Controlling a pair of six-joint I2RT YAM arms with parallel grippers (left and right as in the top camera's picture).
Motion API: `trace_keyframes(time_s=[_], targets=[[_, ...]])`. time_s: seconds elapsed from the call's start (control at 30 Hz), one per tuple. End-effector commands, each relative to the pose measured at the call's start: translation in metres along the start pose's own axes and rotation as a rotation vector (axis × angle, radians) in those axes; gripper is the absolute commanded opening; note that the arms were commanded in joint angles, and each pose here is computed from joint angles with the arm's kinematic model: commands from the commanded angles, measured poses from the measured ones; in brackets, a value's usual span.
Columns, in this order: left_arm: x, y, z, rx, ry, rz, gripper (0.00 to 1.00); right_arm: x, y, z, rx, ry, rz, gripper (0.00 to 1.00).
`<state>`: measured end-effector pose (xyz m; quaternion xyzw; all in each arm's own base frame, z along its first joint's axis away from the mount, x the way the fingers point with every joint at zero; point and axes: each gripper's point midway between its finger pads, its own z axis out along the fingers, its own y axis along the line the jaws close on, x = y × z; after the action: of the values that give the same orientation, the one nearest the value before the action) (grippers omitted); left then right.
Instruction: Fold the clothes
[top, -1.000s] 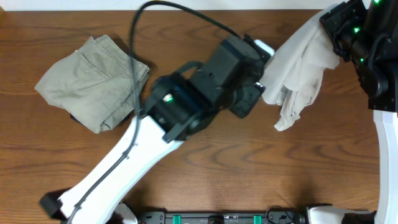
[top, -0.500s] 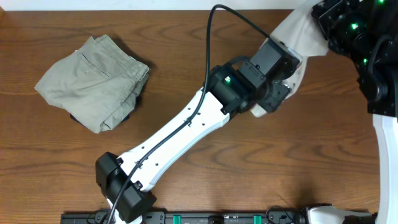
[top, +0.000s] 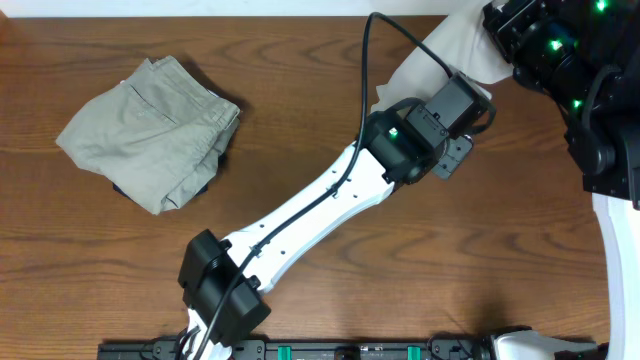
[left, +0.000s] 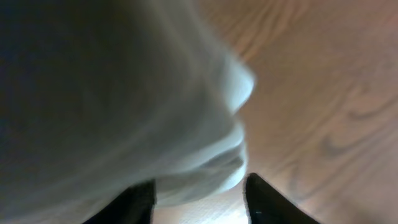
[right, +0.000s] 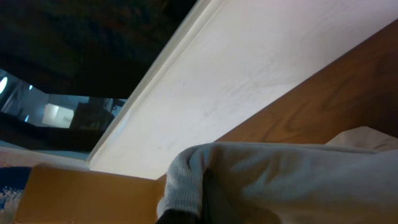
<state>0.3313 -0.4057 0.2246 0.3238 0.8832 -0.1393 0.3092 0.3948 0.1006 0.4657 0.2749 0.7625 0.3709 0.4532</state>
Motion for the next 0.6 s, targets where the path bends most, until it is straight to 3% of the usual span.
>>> trace_keyframes(time_s=[0.0, 0.3, 0.33, 0.4, 0.47, 0.57], targets=[[-0.004, 0.021, -0.001, -0.118, -0.022, -0.006, 0.4, -0.002, 0.019, -0.019, -0.061, -0.014, -0.006, 0.01], [-0.006, 0.033, -0.003, -0.188, -0.036, -0.014, 0.14, -0.006, 0.022, -0.028, -0.072, -0.035, -0.02, 0.01], [-0.006, 0.032, -0.003, -0.184, -0.036, -0.033, 0.16, -0.006, 0.022, -0.028, -0.072, -0.036, -0.02, 0.01], [-0.004, 0.025, -0.003, -0.148, -0.029, -0.075, 0.43, -0.006, 0.022, -0.028, -0.07, -0.039, -0.02, 0.01], [-0.001, 0.016, -0.002, -0.101, -0.017, -0.127, 0.56, -0.007, 0.021, -0.028, -0.064, -0.047, -0.019, 0.01], [0.001, 0.014, -0.002, -0.099, -0.014, -0.203, 0.58, -0.01, 0.019, -0.028, -0.055, -0.061, -0.018, 0.01]])
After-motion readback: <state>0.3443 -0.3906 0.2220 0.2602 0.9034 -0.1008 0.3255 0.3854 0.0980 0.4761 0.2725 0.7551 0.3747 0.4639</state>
